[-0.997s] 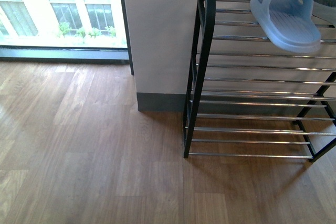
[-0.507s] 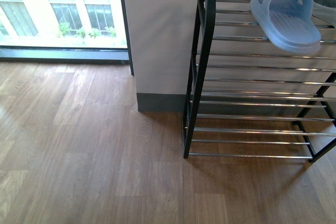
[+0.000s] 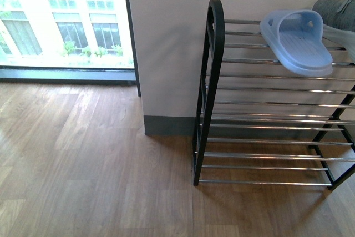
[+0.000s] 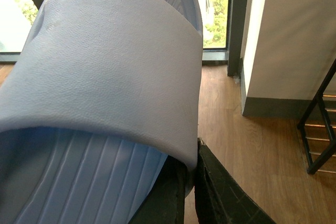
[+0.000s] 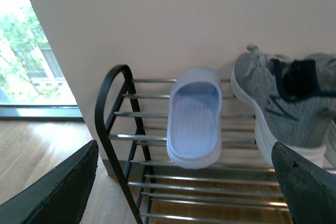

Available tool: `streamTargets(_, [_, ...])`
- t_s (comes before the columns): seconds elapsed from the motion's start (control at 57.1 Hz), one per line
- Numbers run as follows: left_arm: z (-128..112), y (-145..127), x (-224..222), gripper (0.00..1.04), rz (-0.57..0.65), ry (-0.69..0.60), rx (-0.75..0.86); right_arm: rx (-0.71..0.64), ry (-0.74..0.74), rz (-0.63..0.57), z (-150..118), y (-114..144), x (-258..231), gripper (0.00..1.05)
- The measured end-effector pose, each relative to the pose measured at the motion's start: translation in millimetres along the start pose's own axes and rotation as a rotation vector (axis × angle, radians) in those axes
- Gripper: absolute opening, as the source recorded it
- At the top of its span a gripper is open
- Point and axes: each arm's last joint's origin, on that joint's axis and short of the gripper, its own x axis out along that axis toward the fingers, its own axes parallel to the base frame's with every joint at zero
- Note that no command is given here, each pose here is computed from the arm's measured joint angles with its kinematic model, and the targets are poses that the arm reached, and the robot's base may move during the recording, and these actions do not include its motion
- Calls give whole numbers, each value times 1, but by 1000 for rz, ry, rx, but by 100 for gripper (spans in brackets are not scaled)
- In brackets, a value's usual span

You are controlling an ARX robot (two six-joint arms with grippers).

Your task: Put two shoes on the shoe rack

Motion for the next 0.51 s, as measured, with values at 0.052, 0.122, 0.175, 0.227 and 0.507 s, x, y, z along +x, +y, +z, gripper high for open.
streamTargets(0.052, [0,0,0,2,0,0,0,7,-1,-13,-10,-1,-4,96])
streamTargets(0.122, [0,0,0,2,0,0,0,9,-8,-25,-20,-2,-8,96])
streamTargets(0.175, [0,0,0,2,0,0,0,9,-9,-24,-21,-2,-8,96])
streamTargets(0.227, [0,0,0,2,0,0,0,-6,-34,18,-20,-1,-9,91])
streamTargets(0.507, [0,0,0,2,0,0,0,-71,-58,81,-37,-4,-31,46])
